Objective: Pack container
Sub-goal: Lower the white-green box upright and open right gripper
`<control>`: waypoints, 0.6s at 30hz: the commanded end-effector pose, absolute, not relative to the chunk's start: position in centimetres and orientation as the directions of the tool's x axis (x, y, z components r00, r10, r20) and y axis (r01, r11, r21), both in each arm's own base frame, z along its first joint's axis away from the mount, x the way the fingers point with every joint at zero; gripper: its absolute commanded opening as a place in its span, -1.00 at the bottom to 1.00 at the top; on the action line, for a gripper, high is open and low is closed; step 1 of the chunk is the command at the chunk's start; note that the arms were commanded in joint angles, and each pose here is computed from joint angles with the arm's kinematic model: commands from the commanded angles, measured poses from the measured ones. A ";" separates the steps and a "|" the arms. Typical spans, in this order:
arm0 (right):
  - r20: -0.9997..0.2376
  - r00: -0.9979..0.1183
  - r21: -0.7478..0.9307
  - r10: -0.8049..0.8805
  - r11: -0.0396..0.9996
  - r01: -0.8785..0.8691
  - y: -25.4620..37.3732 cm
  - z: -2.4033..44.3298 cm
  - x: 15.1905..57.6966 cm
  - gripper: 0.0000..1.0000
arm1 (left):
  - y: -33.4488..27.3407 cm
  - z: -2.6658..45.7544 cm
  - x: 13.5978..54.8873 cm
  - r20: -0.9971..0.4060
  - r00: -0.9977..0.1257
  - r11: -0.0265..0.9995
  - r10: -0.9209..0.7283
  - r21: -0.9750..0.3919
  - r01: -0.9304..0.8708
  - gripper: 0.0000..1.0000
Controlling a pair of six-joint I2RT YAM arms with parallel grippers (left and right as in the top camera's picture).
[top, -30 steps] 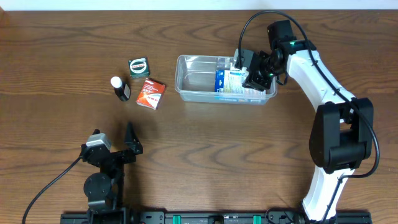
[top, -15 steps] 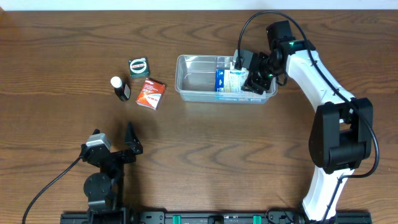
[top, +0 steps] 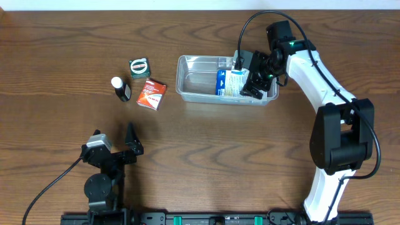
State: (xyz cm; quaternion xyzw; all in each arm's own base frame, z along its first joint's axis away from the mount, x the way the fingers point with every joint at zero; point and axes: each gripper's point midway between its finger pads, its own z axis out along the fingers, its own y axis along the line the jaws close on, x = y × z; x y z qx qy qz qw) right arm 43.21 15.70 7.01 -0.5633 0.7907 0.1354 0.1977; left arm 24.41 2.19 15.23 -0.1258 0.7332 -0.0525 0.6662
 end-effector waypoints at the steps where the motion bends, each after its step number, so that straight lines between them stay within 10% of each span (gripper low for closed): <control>1: -0.448 -0.263 -0.014 -0.855 0.301 -0.954 16.2 6.6 42.9 0.98 | 2.6 13.6 24.3 -0.961 -0.128 0.963 -0.246 -0.228 -0.143 0.96; 18: -0.453 -0.264 -0.018 -0.852 0.304 -0.952 16.3 6.6 43.1 0.40 | 2.6 13.6 24.3 -0.961 -0.128 0.963 -0.246 -0.228 -0.143 0.96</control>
